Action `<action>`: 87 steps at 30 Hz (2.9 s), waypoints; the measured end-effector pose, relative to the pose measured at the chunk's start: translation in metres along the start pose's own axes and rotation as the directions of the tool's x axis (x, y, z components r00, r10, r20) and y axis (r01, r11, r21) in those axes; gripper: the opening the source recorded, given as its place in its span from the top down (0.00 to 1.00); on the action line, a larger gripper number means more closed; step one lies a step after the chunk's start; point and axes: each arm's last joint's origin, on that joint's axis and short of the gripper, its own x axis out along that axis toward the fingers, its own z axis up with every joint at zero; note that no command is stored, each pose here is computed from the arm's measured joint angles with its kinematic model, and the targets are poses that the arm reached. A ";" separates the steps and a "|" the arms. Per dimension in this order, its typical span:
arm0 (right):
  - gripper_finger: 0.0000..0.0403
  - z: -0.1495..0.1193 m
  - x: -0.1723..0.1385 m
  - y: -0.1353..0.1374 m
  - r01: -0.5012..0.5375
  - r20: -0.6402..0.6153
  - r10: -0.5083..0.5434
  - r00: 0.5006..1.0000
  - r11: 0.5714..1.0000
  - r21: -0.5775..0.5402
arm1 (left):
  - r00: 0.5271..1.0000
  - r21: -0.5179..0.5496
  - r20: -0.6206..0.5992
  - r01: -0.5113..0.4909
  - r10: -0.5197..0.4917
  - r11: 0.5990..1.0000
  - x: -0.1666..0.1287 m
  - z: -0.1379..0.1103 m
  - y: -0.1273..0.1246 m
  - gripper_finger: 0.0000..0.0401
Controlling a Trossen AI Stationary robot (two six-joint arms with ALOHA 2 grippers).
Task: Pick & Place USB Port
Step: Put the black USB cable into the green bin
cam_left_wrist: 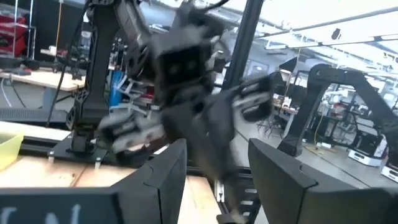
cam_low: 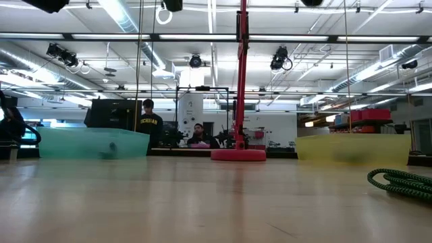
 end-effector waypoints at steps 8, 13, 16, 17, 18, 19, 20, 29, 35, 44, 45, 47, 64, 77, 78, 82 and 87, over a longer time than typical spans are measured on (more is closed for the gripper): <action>0.97 0.014 0.005 0.005 0.033 -0.005 -0.033 0.999 0.998 -0.048 | 1.000 -0.018 0.002 0.015 -0.015 1.000 0.000 -0.001 0.000 0.56; 0.97 0.017 0.006 0.002 0.044 0.011 -0.043 0.999 0.998 -0.042 | 1.000 -0.020 0.001 0.015 -0.015 1.000 0.000 -0.001 0.000 0.56; 0.97 0.018 0.006 0.002 0.044 0.015 -0.043 0.999 0.998 -0.040 | 1.000 -0.021 0.002 0.015 -0.015 1.000 0.000 -0.001 0.000 0.56; 0.97 0.018 0.006 0.001 0.044 0.015 -0.044 0.999 0.998 -0.040 | 1.000 -0.021 0.002 0.013 -0.013 1.000 0.001 -0.001 0.000 0.56; 0.97 0.018 0.006 0.001 0.045 0.016 -0.045 0.999 0.998 -0.040 | 1.000 -0.020 0.003 0.012 -0.012 1.000 0.001 -0.001 0.001 0.56; 0.97 0.018 0.007 0.001 0.046 0.017 -0.045 0.999 0.998 -0.039 | 1.000 -0.020 0.004 0.008 -0.008 1.000 0.001 -0.001 0.001 0.56; 0.97 0.018 0.007 0.001 0.044 0.022 -0.043 0.999 0.998 -0.039 | 1.000 -0.021 0.005 0.002 -0.002 1.000 0.001 -0.001 0.001 0.56; 0.97 0.019 0.008 0.001 0.037 0.031 -0.036 0.999 0.999 -0.039 | 1.000 -0.016 0.010 -0.023 0.023 1.000 0.001 -0.001 0.002 0.56; 0.97 0.018 0.008 0.001 0.039 0.029 -0.037 0.999 0.998 -0.040 | 1.000 -0.016 0.011 -0.025 0.025 1.000 0.001 -0.001 0.002 0.56; 0.97 0.009 0.021 -0.010 0.039 0.005 -0.039 0.999 0.998 -0.042 | 0.999 -0.020 0.019 -0.039 0.040 0.999 0.003 -0.008 0.004 0.56; 0.97 0.009 0.023 -0.012 0.039 -0.001 -0.040 0.999 0.998 -0.042 | 0.999 -0.017 0.014 -0.042 0.042 0.999 0.004 -0.010 0.004 0.56; 0.97 0.011 0.025 -0.015 0.037 -0.001 -0.037 0.999 0.999 -0.039 | 1.000 -0.020 0.012 -0.028 0.028 0.999 0.005 -0.010 0.003 0.56; 0.97 0.015 0.026 -0.017 0.010 0.006 -0.009 1.000 0.999 -0.040 | 1.000 -0.004 -0.002 -0.030 0.030 1.000 0.007 -0.011 0.006 0.96; 0.71 0.006 0.022 -0.010 0.010 -0.040 -0.012 0.999 0.999 -0.051 | 0.997 0.029 -0.008 -0.083 0.083 0.996 0.007 -0.011 0.009 0.98; 0.69 0.005 0.022 -0.010 0.012 -0.048 -0.014 0.999 0.999 -0.047 | 0.996 0.031 -0.008 -0.090 0.090 0.996 0.007 -0.011 0.010 0.98; 0.67 0.000 0.021 -0.010 0.021 -0.090 -0.025 0.996 0.999 -0.045 | 0.991 0.046 -0.016 -0.130 0.131 0.990 0.007 -0.012 0.014 0.98; 0.67 -0.013 0.017 -0.007 0.019 -0.199 -0.022 0.980 1.000 -0.020 | 0.963 0.070 -0.035 -0.266 0.269 0.961 -0.006 -0.003 0.028 0.98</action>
